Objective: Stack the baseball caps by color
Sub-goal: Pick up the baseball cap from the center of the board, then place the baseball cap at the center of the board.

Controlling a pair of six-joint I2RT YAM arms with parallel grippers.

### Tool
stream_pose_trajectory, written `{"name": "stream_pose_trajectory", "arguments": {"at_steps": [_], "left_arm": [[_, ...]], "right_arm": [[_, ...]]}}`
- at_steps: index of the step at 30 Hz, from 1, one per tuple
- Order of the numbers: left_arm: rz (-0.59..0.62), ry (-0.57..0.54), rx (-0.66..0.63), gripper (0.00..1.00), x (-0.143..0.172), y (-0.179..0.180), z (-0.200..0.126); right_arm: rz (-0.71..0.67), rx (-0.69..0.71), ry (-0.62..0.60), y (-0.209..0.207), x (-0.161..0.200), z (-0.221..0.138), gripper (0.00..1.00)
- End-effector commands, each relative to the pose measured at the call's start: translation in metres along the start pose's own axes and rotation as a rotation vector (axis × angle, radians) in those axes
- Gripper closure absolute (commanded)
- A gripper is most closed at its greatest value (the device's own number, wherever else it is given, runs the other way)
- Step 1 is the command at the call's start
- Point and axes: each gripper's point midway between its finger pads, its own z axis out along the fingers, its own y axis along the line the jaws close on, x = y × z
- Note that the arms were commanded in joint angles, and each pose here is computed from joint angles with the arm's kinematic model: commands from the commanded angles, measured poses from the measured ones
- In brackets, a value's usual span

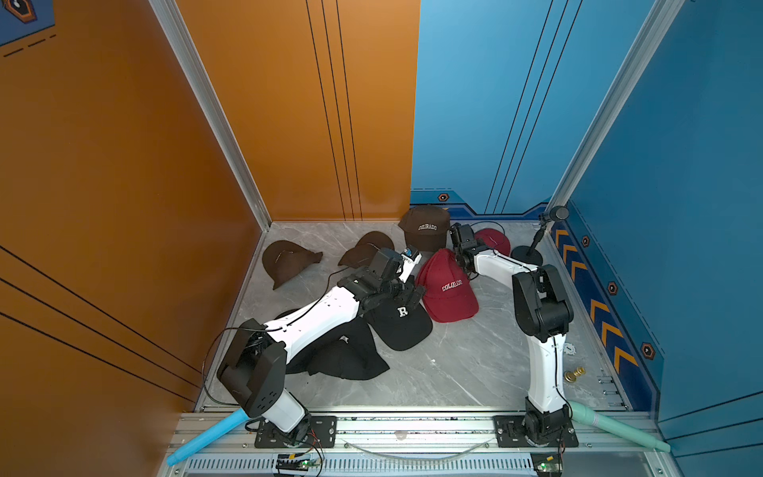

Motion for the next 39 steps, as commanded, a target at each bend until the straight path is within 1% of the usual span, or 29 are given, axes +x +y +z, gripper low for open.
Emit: {"name": "stream_pose_trajectory", "arguments": {"at_steps": [1,2,6,9,16,19,23,24,27,31,35,39], "left_arm": [[0.006,-0.015,0.03,0.02,-0.002,-0.01,-0.008],[0.012,-0.04,0.033,0.02,-0.008,-0.012,-0.009],[0.026,-0.065,0.039,0.02,-0.012,-0.019,-0.014],[0.037,-0.088,0.042,0.02,-0.014,-0.024,-0.021],[0.054,-0.141,0.066,0.02,-0.016,-0.036,-0.039],[0.054,-0.154,0.081,0.02,-0.014,-0.041,-0.042],[0.06,-0.17,0.107,0.02,-0.017,-0.049,-0.045],[0.061,-0.142,0.113,0.02,-0.004,-0.05,-0.04],[0.067,-0.135,0.13,0.02,0.0,-0.054,-0.04],[0.071,-0.133,0.145,0.02,0.005,-0.057,-0.041],[0.073,-0.123,0.155,0.02,0.01,-0.058,-0.04],[0.07,-0.115,0.16,0.02,0.014,-0.06,-0.039]], "right_arm": [[0.053,0.078,-0.049,-0.047,-0.017,-0.042,1.0],[0.058,0.091,-0.055,-0.054,-0.018,-0.05,1.0],[0.069,0.166,-0.07,-0.084,-0.017,-0.094,1.0],[0.073,0.228,-0.051,-0.108,-0.009,-0.129,1.0],[0.067,0.354,0.013,-0.151,0.038,-0.212,1.0],[0.11,0.364,0.049,-0.165,0.064,-0.237,1.0],[0.195,0.352,0.132,-0.167,0.095,-0.244,1.0],[0.226,0.356,0.135,-0.164,0.1,-0.242,1.0],[0.32,0.376,0.135,-0.156,0.114,-0.236,1.0],[0.404,0.413,0.111,-0.144,0.125,-0.23,1.0],[0.417,0.427,0.105,-0.118,0.131,-0.218,1.0],[0.347,0.436,0.121,-0.082,0.132,-0.202,1.0]]}}
